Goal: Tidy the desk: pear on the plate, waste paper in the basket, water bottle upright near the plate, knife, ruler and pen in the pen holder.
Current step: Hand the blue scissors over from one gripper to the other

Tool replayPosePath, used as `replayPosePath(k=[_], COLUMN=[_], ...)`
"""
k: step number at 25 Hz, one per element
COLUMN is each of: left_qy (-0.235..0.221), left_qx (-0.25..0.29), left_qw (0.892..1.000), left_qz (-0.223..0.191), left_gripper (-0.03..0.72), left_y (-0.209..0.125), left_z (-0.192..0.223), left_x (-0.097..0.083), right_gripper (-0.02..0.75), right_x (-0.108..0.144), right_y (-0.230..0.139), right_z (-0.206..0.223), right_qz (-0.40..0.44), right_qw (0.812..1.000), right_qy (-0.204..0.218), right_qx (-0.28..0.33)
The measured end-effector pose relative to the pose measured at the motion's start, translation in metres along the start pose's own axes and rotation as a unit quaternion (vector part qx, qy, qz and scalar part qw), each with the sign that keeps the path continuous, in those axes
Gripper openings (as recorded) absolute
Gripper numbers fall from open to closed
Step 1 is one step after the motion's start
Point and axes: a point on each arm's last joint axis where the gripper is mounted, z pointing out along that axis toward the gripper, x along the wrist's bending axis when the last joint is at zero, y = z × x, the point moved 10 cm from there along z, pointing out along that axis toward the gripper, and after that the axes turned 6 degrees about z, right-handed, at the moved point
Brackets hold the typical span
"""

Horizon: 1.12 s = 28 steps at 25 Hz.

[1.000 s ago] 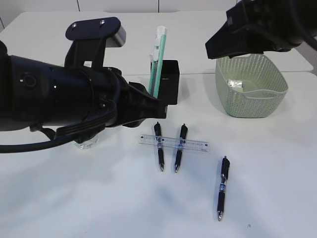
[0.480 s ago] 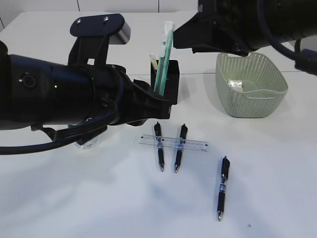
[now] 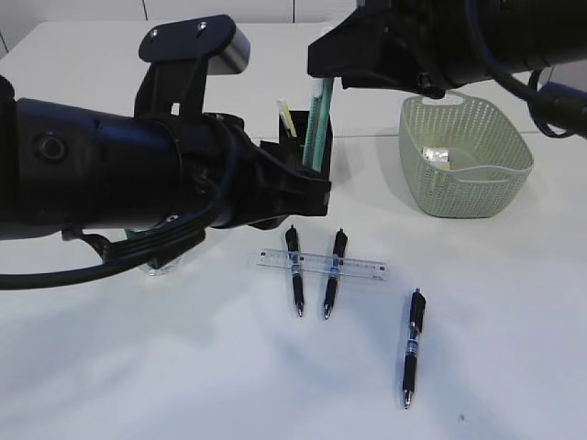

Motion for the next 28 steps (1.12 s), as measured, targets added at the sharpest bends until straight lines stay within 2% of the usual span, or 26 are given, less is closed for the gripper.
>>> replayPosePath(k=[11,17,28], left_qy=[-0.025,-0.039,-0.043], left_qx=[-0.012,-0.018,-0.021], left_qw=[1.000,0.999,0.999], left_qz=[0.000,0.000,-0.002], left_gripper=[0.095,0.095,0.095], left_y=[0.004,0.007,0.008], left_z=[0.000,-0.001,-0.001], left_x=[-0.009,-0.015,-0.017], right_gripper=[0.314,0.222,0.108], right_x=[0.001,0.000,-0.004], right_y=[0.008,0.010,0.011], right_z=[0.000,0.000,0.000], right_qz=[0.014,0.013,-0.001], right_qw=[1.000,1.000,0.999], right_qy=[0.004,-0.001,-0.010], right_qx=[-0.020,-0.026,-0.031])
